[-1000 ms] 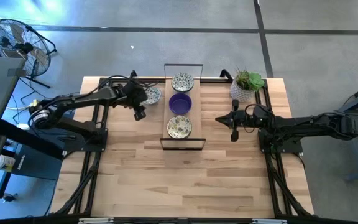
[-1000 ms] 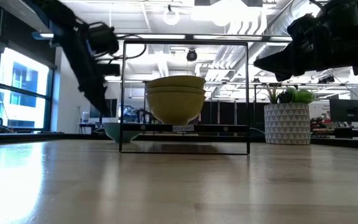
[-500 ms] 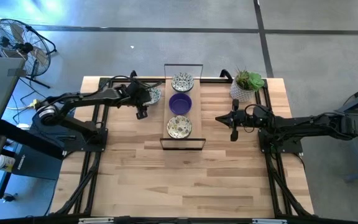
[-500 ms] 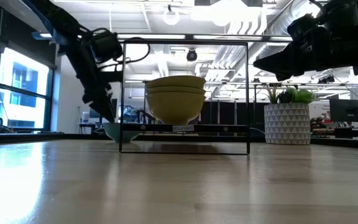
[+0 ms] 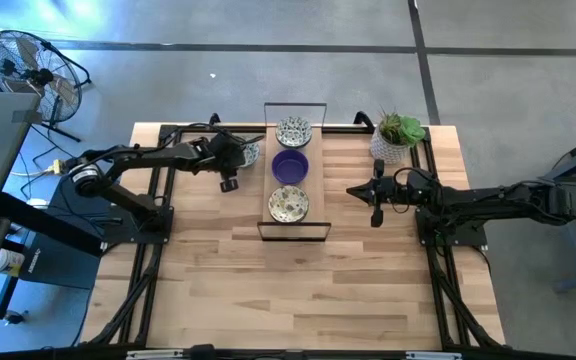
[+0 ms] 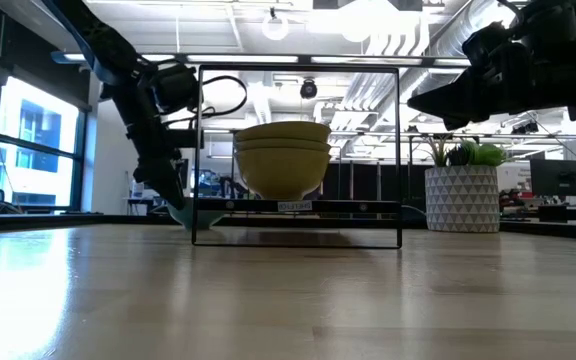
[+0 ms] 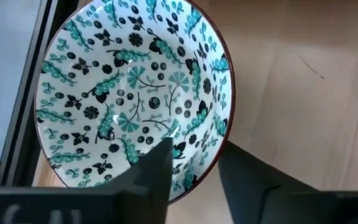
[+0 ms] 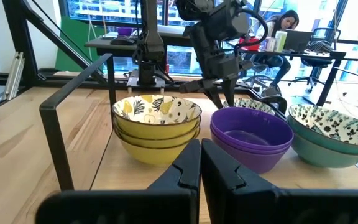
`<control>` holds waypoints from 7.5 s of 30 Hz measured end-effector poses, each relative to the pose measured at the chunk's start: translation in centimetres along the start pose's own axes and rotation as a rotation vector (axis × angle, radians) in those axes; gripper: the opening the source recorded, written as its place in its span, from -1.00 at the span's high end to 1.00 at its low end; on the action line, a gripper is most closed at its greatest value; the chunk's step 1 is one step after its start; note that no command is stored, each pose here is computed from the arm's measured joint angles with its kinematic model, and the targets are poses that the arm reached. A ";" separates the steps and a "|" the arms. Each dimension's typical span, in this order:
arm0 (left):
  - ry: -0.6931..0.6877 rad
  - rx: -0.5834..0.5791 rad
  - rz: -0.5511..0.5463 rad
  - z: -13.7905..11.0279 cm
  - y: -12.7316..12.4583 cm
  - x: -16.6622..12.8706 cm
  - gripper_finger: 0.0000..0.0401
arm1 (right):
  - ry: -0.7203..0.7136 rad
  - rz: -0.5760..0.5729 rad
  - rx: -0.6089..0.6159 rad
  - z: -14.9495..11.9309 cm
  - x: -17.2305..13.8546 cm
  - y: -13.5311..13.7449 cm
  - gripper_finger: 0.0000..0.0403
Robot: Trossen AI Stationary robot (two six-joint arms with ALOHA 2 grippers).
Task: Pick & Place Mini bowls
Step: Stack the blue patterned bowl on top of the stacked blue patterned bowl on the shelf, then return to Home Position
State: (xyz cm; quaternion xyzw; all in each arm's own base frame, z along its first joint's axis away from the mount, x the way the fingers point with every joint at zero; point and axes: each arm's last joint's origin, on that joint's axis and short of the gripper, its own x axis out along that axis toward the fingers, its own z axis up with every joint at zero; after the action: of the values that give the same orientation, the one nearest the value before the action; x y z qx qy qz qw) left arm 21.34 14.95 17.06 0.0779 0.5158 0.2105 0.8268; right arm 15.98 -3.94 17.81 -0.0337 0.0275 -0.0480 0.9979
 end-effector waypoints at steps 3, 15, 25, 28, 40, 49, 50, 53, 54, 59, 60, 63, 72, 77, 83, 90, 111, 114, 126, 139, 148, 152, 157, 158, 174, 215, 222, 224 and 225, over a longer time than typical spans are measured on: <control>0.002 0.024 -0.001 0.0 0.0 0.0 0.56 | 0.000 0.000 0.000 0.0 0.0 0.0 1.00; 0.035 0.030 -0.006 -0.3 -0.1 0.0 0.47 | 0.000 0.000 0.000 0.0 0.0 0.0 1.00; 0.033 0.055 -0.005 -0.3 -0.1 0.0 0.30 | 0.000 0.001 0.000 0.0 0.0 0.0 1.00; 0.036 0.058 -0.002 -0.3 -0.1 0.3 0.42 | 0.000 0.001 0.000 0.0 0.0 0.0 1.00; 0.064 0.114 0.011 0.9 -0.4 -0.1 0.96 | -0.001 0.005 0.000 0.0 0.0 0.0 1.00; -0.065 0.069 -0.031 7.5 3.7 -8.0 0.97 | -0.001 0.005 0.000 0.0 0.0 0.0 1.00; -0.105 0.050 -0.039 8.5 4.2 -9.3 0.97 | -0.001 0.005 0.000 0.0 0.0 0.0 1.00; -0.159 -0.001 -0.079 10.8 5.4 -11.7 0.97 | -0.001 0.005 0.000 0.0 0.0 0.0 1.00; -0.164 -0.016 -0.096 11.4 5.6 -12.2 0.97 | -0.001 0.005 0.000 0.0 0.0 0.0 1.00; -0.155 -0.040 -0.119 15.0 6.4 -12.5 0.97 | -0.001 0.006 0.000 0.0 0.0 0.0 1.00; -0.133 -0.036 -0.128 15.4 6.5 -12.3 0.97 | -0.001 0.007 0.000 0.0 0.0 0.0 1.00; -0.106 -0.021 -0.140 16.9 6.5 -11.4 0.97 | -0.002 0.008 0.000 0.0 0.0 0.0 1.00; -0.024 0.041 -0.110 20.1 5.6 -6.9 0.97 | -0.001 0.008 0.000 0.0 0.0 0.0 1.00; -0.026 0.088 -0.092 21.2 4.6 -5.2 0.97 | -0.001 0.009 0.000 0.0 0.0 0.0 1.00; -0.004 0.091 -0.099 21.3 4.2 -3.2 0.97 | -0.002 0.013 0.000 0.0 0.0 0.0 1.00; 0.019 0.093 -0.104 21.4 3.9 -1.3 0.97 | -0.001 0.012 0.000 0.0 0.0 0.0 1.00; -0.004 0.089 -0.115 21.5 3.9 -1.3 0.97 | -0.001 0.013 0.000 0.0 0.0 0.0 1.00; -0.002 0.085 -0.115 21.5 3.9 -1.3 0.97 | -0.001 0.012 0.000 0.0 0.0 0.0 1.00; 0.034 0.076 -0.145 21.4 3.1 0.7 0.97 | -0.008 0.018 -0.001 0.1 0.0 0.0 1.00; 0.054 0.082 -0.101 21.3 3.2 0.6 0.50 | -0.009 0.024 -0.001 0.1 0.0 0.1 1.00; 0.090 0.103 -0.106 21.0 3.1 0.5 0.50 | -0.009 0.023 -0.001 0.1 0.0 0.1 1.00; 0.085 0.112 -0.107 21.1 3.1 0.5 0.65 | -0.009 0.023 -0.001 0.1 0.0 0.1 1.00; 0.079 0.107 -0.115 21.1 3.0 0.5 0.77 | -0.009 0.023 -0.001 0.1 0.0 0.1 1.00; 0.079 0.107 -0.115 21.1 3.1 0.4 0.76 | -0.009 0.023 -0.001 0.1 0.0 0.1 1.00; 0.038 0.061 -0.069 22.3 4.0 -2.5 0.28 | -0.010 0.041 -0.001 0.1 0.0 0.1 1.00; -0.835 -0.175 -0.191 5.2 -1.8 -8.9 1.00 | -0.062 -0.062 -0.024 1.5 -0.5 -0.9 1.00; -0.935 -0.191 -0.188 1.9 -2.6 -10.0 1.00 | -0.010 -0.115 -0.027 2.5 -0.6 -2.0 1.00; -0.977 -0.194 -0.189 1.1 -2.8 -10.3 1.00 | -0.016 -0.123 -0.052 2.7 -0.6 -2.1 1.00; -0.993 -0.200 -0.188 0.6 -2.9 -10.4 1.00 | -0.017 -0.127 -0.060 2.7 -0.7 -2.2 1.00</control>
State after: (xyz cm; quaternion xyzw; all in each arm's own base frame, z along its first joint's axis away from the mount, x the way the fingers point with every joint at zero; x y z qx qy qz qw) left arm 18.75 7.92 24.84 0.0426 0.0433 0.1213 0.9908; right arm 15.28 -5.85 20.72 -0.0658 0.0184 -0.1099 0.9916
